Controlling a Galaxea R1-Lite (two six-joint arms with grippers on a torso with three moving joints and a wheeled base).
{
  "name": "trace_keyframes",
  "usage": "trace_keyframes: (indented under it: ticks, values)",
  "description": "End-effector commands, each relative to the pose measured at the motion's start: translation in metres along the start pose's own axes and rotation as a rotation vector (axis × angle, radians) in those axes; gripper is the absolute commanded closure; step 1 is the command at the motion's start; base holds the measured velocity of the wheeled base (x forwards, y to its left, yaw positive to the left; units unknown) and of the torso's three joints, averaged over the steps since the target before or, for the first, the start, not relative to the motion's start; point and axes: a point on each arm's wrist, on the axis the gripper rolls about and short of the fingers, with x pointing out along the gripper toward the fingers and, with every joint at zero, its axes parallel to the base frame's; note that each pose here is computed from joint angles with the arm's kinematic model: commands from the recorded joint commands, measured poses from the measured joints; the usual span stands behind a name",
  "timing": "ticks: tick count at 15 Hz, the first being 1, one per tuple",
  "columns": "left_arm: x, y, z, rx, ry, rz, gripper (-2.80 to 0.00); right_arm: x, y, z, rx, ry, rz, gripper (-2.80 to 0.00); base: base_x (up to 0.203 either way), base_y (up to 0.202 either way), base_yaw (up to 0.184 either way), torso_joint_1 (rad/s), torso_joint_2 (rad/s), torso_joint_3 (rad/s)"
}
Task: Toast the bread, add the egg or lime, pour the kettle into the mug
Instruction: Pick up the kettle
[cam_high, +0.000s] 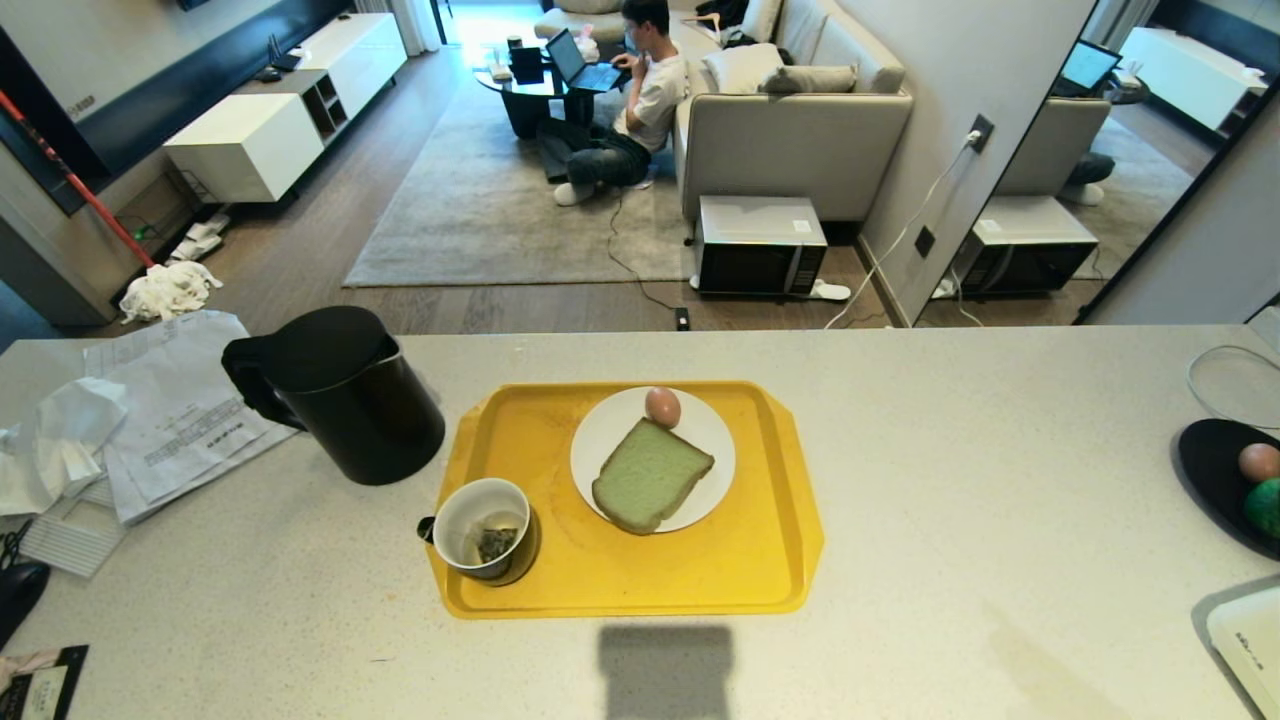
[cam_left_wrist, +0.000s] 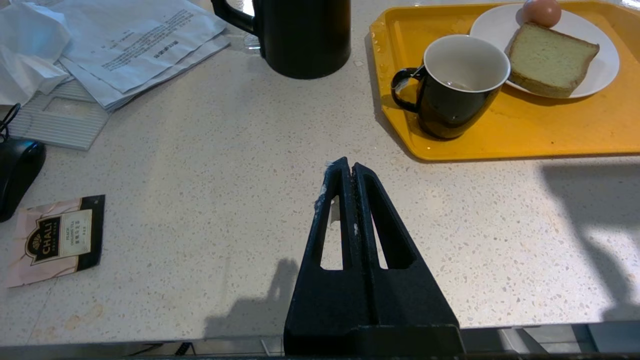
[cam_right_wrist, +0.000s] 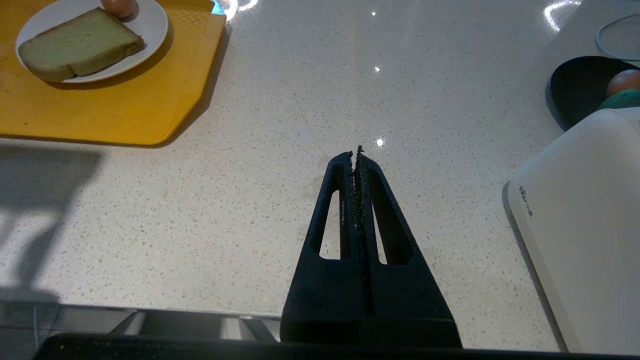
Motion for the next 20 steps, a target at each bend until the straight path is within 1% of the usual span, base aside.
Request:
trace_keyframes:
  ticks: [1, 2, 4, 6, 8, 9, 11, 14, 15, 18, 20]
  values:
    - [-0.002, 0.000, 0.010, -0.005, -0.005, 0.000, 0.00, 0.000, 0.000, 0.000, 0.000, 0.003, 0.001, 0.00, 0.000, 0.000, 0.000, 0.000, 0.00, 0.000]
    - [-0.003, 0.000, 0.026, -0.018, -0.008, -0.001, 0.00, 0.000, 0.000, 0.000, 0.000, 0.003, 0.001, 0.00, 0.000, 0.000, 0.000, 0.000, 0.00, 0.000]
    - [0.002, 0.001, 0.063, -0.058, 0.009, -0.009, 0.00, 0.000, 0.000, 0.000, 0.000, 0.003, 0.001, 0.00, 0.000, 0.000, 0.000, 0.000, 0.00, 0.000]
    - [0.011, 0.002, 0.106, -0.094, 0.001, -0.027, 0.00, 0.000, 0.000, 0.000, 0.000, 0.003, 0.001, 0.00, 0.000, 0.000, 0.000, 0.000, 0.00, 0.000]
    - [0.025, 0.001, 0.133, -0.109, 0.016, -0.039, 0.00, 0.000, 0.000, 0.000, 0.000, 0.003, 0.002, 0.00, 0.000, 0.000, 0.000, 0.000, 0.00, 0.000]
    - [0.033, 0.001, 0.141, -0.111, 0.030, -0.041, 0.00, 0.000, 0.000, 0.000, 0.000, 0.003, 0.001, 0.00, 0.000, 0.000, 0.000, 0.000, 0.00, 0.000]
    - [0.049, 0.001, 0.150, -0.110, 0.045, -0.045, 0.00, 0.000, 0.000, 0.000, 0.000, 0.003, 0.001, 0.00, 0.000, 0.000, 0.000, 0.000, 0.00, 0.000]
    - [0.065, 0.000, 0.150, -0.111, 0.099, -0.041, 0.00, 0.000, 0.000, 0.000, 0.000, 0.003, 0.001, 0.00, 0.000, 0.000, 0.000, 0.000, 0.00, 0.000]
    - [0.069, 0.000, 0.150, -0.110, 0.116, -0.038, -2.80, 0.000, 0.000, 0.000, 0.000, 0.003, 0.001, 0.00, 0.000, 0.000, 0.000, 0.000, 0.00, 0.000]
    - [0.081, -0.001, 0.146, -0.112, 0.166, -0.042, -2.80, 0.000, 0.000, 0.000, 0.000, 0.003, 0.001, 0.00, 0.000, 0.000, 0.000, 0.000, 0.00, 0.000]
    - [0.096, -0.002, 0.138, -0.114, 0.246, -0.043, -2.80, 0.000, 0.000, 0.000, 0.000, 0.003, 0.001, 0.00, 0.000, 0.000, 0.000, 0.000, 0.00, 0.000]
